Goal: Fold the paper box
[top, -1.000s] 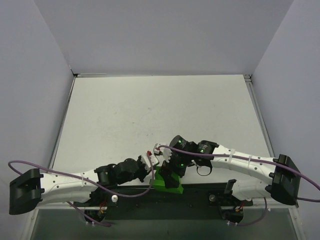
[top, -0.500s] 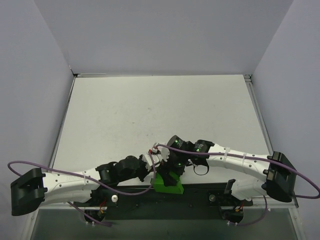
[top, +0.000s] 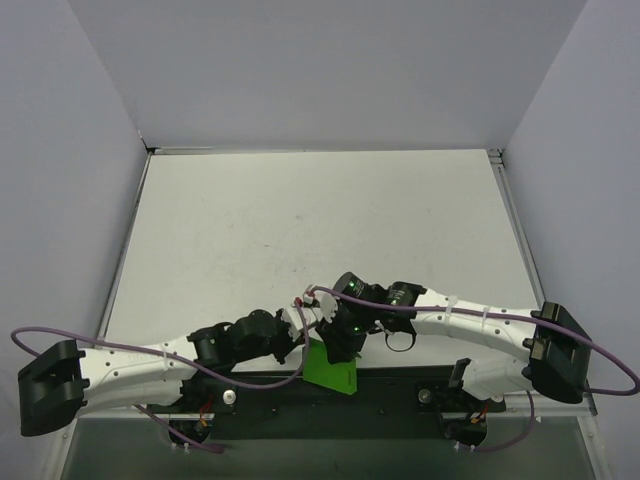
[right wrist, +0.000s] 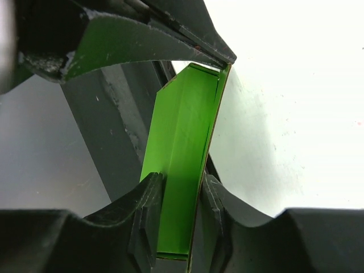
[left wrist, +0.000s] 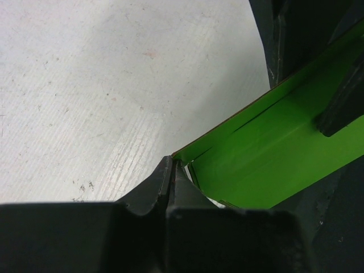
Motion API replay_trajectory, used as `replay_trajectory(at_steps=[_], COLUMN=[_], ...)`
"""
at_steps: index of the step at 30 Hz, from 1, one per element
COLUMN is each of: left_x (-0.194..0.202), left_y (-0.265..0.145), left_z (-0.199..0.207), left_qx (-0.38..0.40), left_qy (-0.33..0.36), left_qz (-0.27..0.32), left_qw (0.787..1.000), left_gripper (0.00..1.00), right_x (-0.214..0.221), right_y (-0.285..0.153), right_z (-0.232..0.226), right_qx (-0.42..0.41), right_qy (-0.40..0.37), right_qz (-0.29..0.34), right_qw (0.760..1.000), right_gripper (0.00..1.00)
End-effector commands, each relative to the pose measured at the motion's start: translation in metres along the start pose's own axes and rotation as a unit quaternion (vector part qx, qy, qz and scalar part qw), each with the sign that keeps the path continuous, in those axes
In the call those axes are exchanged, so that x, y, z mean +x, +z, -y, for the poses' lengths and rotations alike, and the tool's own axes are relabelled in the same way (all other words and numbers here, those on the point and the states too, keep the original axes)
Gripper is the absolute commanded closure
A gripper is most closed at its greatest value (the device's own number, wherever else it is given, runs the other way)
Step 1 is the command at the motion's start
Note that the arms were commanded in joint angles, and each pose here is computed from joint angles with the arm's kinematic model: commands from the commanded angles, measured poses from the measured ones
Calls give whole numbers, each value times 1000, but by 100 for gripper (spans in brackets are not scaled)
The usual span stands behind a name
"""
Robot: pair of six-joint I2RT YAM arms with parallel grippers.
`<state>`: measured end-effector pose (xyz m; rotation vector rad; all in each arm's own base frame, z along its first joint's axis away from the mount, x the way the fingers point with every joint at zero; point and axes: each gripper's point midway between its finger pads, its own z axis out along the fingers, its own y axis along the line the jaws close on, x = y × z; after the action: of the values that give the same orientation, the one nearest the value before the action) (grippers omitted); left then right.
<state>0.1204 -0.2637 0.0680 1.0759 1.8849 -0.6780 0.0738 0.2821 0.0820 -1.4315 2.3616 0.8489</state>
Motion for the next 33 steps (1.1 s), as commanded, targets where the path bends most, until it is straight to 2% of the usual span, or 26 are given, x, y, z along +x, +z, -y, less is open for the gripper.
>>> replay_trajectory(at_steps=[1, 8, 13, 16, 22, 29, 33], left_x=[-77, -100, -100, -103, -111, -111, -114], left_y=[-9, -26, -27, -27, -24, -25, -24], left_z=[-3, -14, -35, -48, -68, -92, -89], left_qx=[-11, -38, -98, -129, -148, -147, -116], left_qy=[-32, -38, -60, -72, -74, -100, -104], left_qz=[115, 141, 126, 133, 155, 180, 194], left_qw=[993, 989, 985, 980, 974, 968, 968], left_gripper=[100, 100, 100, 100, 100, 100, 100], right_x=[17, -4, -31, -40, -59, -64, -66], right_y=[12, 1, -13, -17, -10, -3, -2], right_z=[-18, 11, 54, 72, 84, 96, 103], right_qx=[-39, 64, 196, 253, 290, 328, 346], right_qy=[8, 15, -9, -29, -66, -106, -114], right_qz=[-28, 16, 65, 69, 79, 58, 74], right_qw=[999, 998, 978, 964, 951, 937, 929], right_gripper=[84, 93, 95, 96, 96, 99, 99])
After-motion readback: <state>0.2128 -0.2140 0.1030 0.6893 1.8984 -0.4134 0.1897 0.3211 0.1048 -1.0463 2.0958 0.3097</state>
